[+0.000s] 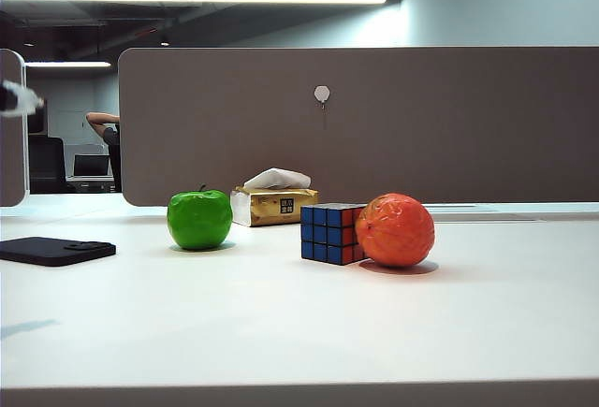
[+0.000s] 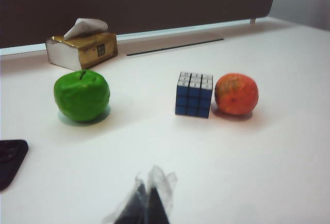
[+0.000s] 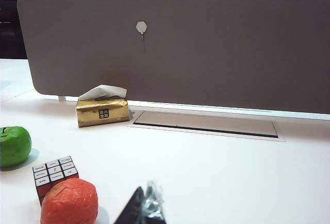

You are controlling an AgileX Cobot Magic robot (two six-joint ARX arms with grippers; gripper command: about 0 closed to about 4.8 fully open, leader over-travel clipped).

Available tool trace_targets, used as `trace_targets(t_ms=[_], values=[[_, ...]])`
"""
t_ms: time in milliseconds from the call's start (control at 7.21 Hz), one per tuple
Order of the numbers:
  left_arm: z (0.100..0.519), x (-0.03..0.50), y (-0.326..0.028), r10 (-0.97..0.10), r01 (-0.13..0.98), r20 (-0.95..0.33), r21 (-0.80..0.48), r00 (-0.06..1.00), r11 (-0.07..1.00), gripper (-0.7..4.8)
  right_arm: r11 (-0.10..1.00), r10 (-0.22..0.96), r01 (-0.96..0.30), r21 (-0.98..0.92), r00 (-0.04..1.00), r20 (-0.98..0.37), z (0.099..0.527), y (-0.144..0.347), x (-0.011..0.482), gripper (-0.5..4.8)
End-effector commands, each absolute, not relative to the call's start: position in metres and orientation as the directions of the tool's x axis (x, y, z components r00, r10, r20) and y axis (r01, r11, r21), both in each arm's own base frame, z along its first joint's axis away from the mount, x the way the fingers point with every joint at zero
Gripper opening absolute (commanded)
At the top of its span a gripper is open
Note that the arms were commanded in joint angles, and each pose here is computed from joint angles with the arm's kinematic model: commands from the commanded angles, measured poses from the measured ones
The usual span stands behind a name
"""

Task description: Move all the fruits on the tabletop near the face of the Rubik's cube that has the color most similar to each fruit.

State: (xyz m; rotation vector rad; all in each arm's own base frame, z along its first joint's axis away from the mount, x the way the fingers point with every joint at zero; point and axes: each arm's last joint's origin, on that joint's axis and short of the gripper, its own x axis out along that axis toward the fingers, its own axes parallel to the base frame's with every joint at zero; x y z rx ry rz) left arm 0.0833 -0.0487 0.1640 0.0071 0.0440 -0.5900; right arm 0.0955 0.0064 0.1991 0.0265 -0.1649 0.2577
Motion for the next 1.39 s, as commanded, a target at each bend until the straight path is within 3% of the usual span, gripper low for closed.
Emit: trace_targets(t_ms=[139,416,555,694,832,1387], values=[[0.153,0.083,-0.049,-0.554,0.563,-0.136,0.043,0.821,0.825,-0.05,0.965,0.257,-0.261,-0.003,0.95,0.178,0.201,0.007,0.095,-0.01],[0.148,0.084,-0.046,-0.473,0.489,-0.184,0.055,0.862,0.87,-0.05,0.965,0.257,-0.261,0.001,0.952,0.165,0.2,0.007,0.095,-0.01],[0.153,0.092,-0.029,-0.235,0.244,-0.134,0.061,0.963,0.968,-0.05,0.965,0.257,-0.261,-0.003,0.949,0.18,0.201,0.007,0.095,-0.01],[0.157,0.095,-0.02,-0.206,0.209,-0.097,0.024,0.974,0.978,-0.05,0.965,0.257,-0.261,-0.003,0.95,0.179,0.201,0.007,0.095,0.0],[0.163,0.097,-0.002,-0.089,0.088,-0.032,-0.046,0.996,0.995,-0.05,0.966,0.255,-0.258,-0.004,0.95,0.18,0.201,0.006,0.095,-0.01],[0.164,0.097,0.001,-0.055,0.054,-0.019,-0.043,0.998,0.998,-0.05,0.99,0.136,-0.127,-0.061,0.975,0.178,0.197,0.003,0.097,-0.01]])
